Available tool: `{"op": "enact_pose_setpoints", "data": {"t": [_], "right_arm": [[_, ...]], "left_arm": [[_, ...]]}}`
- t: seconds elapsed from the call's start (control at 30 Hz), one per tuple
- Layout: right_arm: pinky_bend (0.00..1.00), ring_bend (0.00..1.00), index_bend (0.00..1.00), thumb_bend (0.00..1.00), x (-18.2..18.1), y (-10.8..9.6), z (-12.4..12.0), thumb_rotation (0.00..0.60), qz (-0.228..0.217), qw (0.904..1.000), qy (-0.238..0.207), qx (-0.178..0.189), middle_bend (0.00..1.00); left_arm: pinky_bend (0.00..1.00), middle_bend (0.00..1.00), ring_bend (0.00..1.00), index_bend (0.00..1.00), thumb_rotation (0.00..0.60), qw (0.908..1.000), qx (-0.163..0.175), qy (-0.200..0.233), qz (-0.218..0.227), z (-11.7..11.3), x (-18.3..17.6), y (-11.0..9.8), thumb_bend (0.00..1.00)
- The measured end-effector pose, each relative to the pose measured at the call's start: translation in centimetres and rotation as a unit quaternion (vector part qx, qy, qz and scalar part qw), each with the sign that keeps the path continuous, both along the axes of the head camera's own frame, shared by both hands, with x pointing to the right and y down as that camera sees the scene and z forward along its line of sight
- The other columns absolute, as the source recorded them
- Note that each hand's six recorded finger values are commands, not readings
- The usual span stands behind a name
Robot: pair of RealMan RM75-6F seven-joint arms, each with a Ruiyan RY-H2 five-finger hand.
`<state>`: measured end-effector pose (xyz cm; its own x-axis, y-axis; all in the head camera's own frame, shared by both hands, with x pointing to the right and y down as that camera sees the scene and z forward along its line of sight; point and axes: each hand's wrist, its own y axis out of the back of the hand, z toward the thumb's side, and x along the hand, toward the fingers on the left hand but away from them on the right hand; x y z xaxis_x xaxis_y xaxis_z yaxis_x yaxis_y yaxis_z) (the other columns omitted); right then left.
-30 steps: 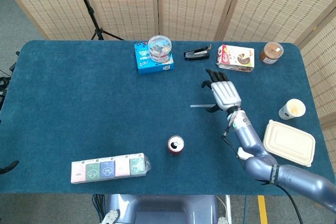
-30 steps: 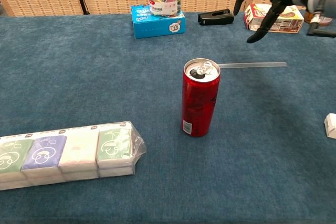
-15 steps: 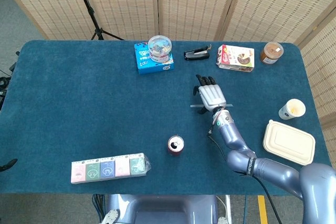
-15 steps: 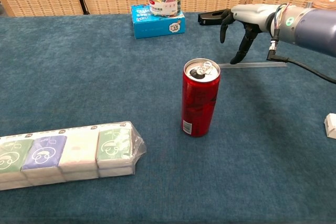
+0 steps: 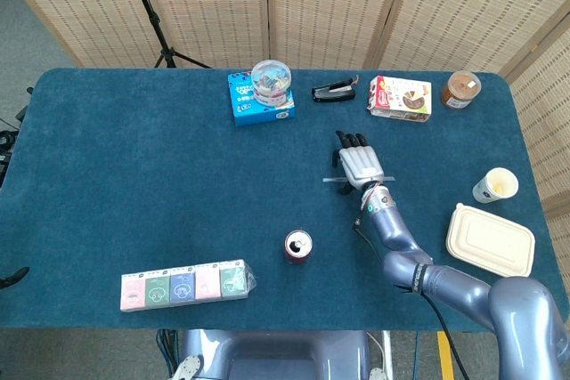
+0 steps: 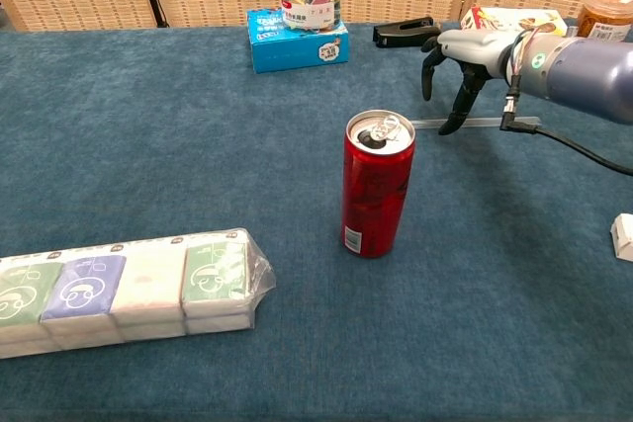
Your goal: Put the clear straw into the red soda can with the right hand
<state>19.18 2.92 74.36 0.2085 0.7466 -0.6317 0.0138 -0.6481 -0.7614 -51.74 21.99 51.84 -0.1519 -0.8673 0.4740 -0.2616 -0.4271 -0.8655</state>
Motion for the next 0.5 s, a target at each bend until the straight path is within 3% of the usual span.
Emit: {"op": "enact_pose_setpoints", "data": {"t": [0.33, 0.5], "right_arm": [[0.00, 0.00, 0.47, 0.18, 0.04, -0.47, 0.75, 0.600, -0.003, 0.9999, 0.010, -0.001, 0.00], [0.00, 0.00, 0.48, 0.21, -0.05, -0.66, 0.99, 0.600, -0.003, 0.9999, 0.010, -0.003, 0.00]], "left_arm": [[0.00, 0.00, 0.00, 0.00, 0.600, 1.0000, 0.001, -0.002, -0.007, 0.00, -0.38, -0.04, 0.00], [0.00, 0.00, 0.00, 0.00, 0.600, 1.0000, -0.001, -0.003, -0.007, 0.13, -0.40, -0.10, 0.00]]}}
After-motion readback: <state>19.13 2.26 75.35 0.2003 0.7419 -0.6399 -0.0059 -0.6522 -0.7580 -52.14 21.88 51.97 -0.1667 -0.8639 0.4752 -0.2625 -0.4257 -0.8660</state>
